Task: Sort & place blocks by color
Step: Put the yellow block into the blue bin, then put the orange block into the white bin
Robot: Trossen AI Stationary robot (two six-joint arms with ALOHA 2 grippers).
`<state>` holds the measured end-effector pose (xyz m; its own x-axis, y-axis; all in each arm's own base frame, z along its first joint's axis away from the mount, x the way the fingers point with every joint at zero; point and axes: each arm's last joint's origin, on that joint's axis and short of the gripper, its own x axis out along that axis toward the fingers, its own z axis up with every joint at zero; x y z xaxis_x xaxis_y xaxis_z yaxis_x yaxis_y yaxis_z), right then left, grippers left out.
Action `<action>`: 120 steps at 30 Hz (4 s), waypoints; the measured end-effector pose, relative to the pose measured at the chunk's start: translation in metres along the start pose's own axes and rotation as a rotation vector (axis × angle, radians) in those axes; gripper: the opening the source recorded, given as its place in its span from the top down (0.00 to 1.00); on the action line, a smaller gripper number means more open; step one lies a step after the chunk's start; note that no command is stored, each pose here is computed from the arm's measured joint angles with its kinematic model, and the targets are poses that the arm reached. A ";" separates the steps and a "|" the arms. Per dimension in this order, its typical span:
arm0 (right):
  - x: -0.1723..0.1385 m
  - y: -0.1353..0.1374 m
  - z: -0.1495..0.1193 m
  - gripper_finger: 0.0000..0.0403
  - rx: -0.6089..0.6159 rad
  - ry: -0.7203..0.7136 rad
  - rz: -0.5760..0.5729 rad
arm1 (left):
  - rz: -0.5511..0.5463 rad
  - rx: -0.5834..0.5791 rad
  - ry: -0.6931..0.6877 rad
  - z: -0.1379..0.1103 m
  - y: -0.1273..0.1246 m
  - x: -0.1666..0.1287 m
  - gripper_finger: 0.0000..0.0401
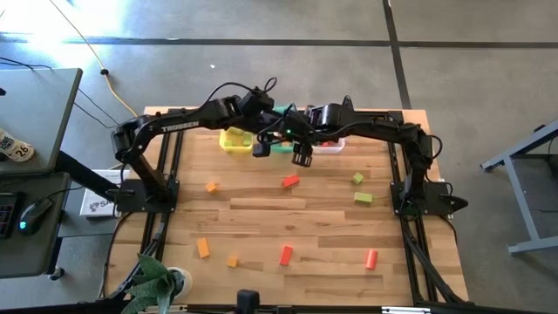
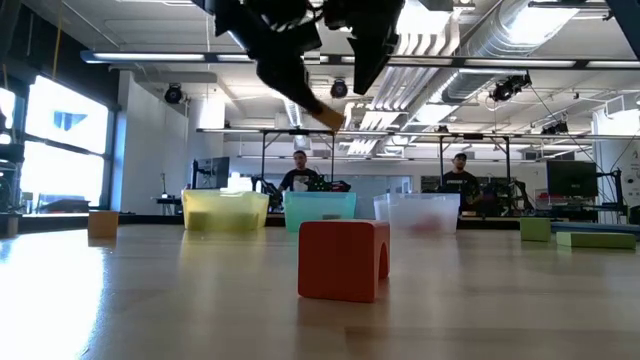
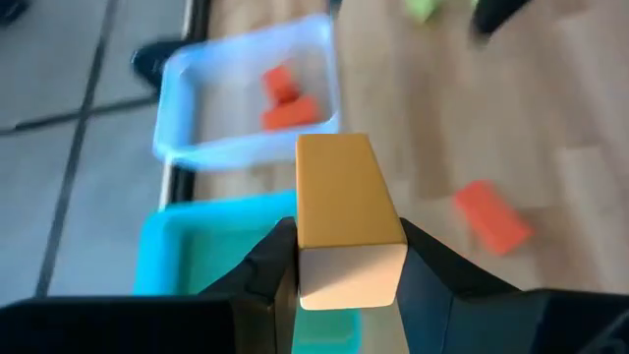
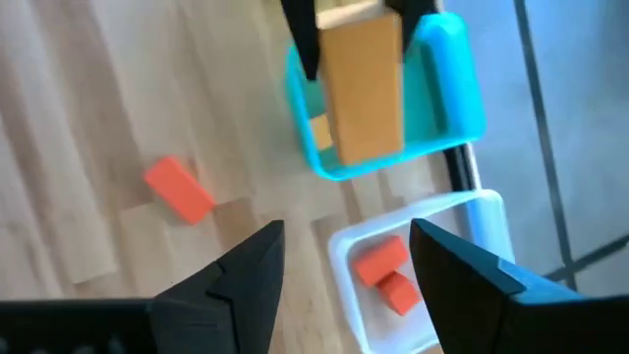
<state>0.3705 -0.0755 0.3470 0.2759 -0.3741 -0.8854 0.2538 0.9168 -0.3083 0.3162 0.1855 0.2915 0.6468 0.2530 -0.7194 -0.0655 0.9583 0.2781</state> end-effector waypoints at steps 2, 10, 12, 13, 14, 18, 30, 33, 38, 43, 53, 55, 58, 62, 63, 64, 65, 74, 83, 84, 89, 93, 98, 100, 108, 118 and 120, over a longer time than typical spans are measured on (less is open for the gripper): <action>0.001 -0.005 0.000 0.49 0.012 0.006 -0.020 | 0.044 -0.018 0.044 -0.005 0.005 0.009 0.74; 0.009 -0.030 -0.003 0.49 0.076 0.024 -0.025 | 0.092 -0.145 0.159 -0.033 0.024 0.057 0.74; 0.011 -0.037 -0.004 0.49 0.095 0.028 -0.002 | 0.088 -0.179 0.181 -0.041 0.027 0.067 0.74; 0.012 -0.041 -0.005 0.49 0.105 0.029 0.017 | 0.087 -0.196 0.193 -0.045 0.029 0.070 0.74; 0.013 -0.044 -0.005 0.49 0.116 0.030 0.033 | 0.090 -0.209 0.198 -0.047 0.030 0.072 0.74; 0.016 -0.057 -0.008 0.49 0.155 0.033 0.090 | 0.097 -0.253 0.212 -0.054 0.036 0.078 0.70; 0.023 -0.080 -0.014 0.49 0.272 0.031 0.277 | 0.207 -0.253 0.275 -0.058 0.039 0.081 0.55; 0.023 -0.081 -0.014 0.49 0.282 0.023 0.342 | 0.233 -0.282 0.288 -0.058 0.039 0.078 0.53; 0.021 -0.076 -0.013 0.49 0.143 -0.008 0.387 | 0.289 -0.286 0.284 -0.050 0.040 0.058 0.52; 0.026 -0.065 -0.011 0.49 0.064 -0.015 0.455 | 0.336 -0.288 0.201 -0.035 0.044 0.023 0.52; 0.062 -0.028 -0.020 0.49 -0.033 0.051 0.505 | 0.424 -0.295 0.014 -0.011 0.040 -0.059 0.52; 0.071 -0.018 -0.021 0.49 -0.072 0.039 0.501 | 0.431 -0.314 -0.021 -0.008 0.036 -0.074 0.52; 0.085 -0.006 -0.024 0.49 -0.129 0.014 0.502 | 0.431 -0.344 -0.063 -0.004 0.029 -0.095 0.52; 0.101 0.010 -0.029 0.49 -0.224 -0.016 0.505 | 0.416 -0.376 -0.084 -0.004 0.018 -0.117 0.52; 0.104 0.014 -0.030 0.49 -0.245 -0.026 0.502 | 0.412 -0.381 -0.086 -0.004 0.015 -0.122 0.52; 0.108 0.017 -0.032 0.49 -0.263 -0.033 0.494 | 0.407 -0.384 -0.089 -0.004 0.012 -0.126 0.52; 0.112 0.021 -0.034 0.49 -0.277 -0.036 0.485 | 0.402 -0.386 -0.090 -0.004 0.010 -0.130 0.52; 0.138 0.045 -0.041 0.49 -0.370 -0.159 0.408 | 0.357 -0.367 -0.059 -0.005 -0.005 -0.142 0.52; 0.152 0.056 -0.055 0.49 -0.378 -0.168 0.466 | 0.349 -0.410 -0.045 -0.007 -0.007 -0.141 0.52; 0.153 0.056 -0.057 0.49 -0.379 -0.159 0.469 | 0.349 -0.415 -0.045 -0.007 -0.007 -0.141 0.52; 0.162 0.059 -0.066 0.49 -0.379 -0.155 0.469 | 0.352 -0.419 -0.050 -0.007 -0.006 -0.141 0.52; 0.171 0.062 -0.073 0.49 -0.377 -0.174 0.452 | 0.358 -0.457 -0.075 -0.005 -0.006 -0.142 0.52; 0.178 0.064 -0.080 0.49 -0.377 -0.169 0.410 | 0.365 -0.507 -0.091 -0.004 -0.005 -0.142 0.52; 0.182 0.064 -0.084 0.49 -0.376 -0.161 0.401 | 0.366 -0.519 -0.093 -0.004 -0.005 -0.141 0.52; 0.186 0.064 -0.084 0.53 -0.341 -0.187 0.401 | 0.363 -0.575 -0.103 -0.004 -0.005 -0.141 0.52; 0.187 0.063 -0.083 0.91 -0.248 -0.171 0.407 | 0.362 -0.608 -0.108 -0.004 -0.005 -0.141 0.52; 0.186 0.060 -0.084 0.93 -0.229 -0.166 0.405 | 0.362 -0.621 -0.110 -0.005 -0.005 -0.141 0.52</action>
<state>0.3595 -0.0786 0.1344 0.4589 0.0184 -0.8883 -0.1096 0.9933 -0.0360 0.2216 0.1455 0.3890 0.5737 0.5852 -0.5732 -0.6881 0.7239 0.0503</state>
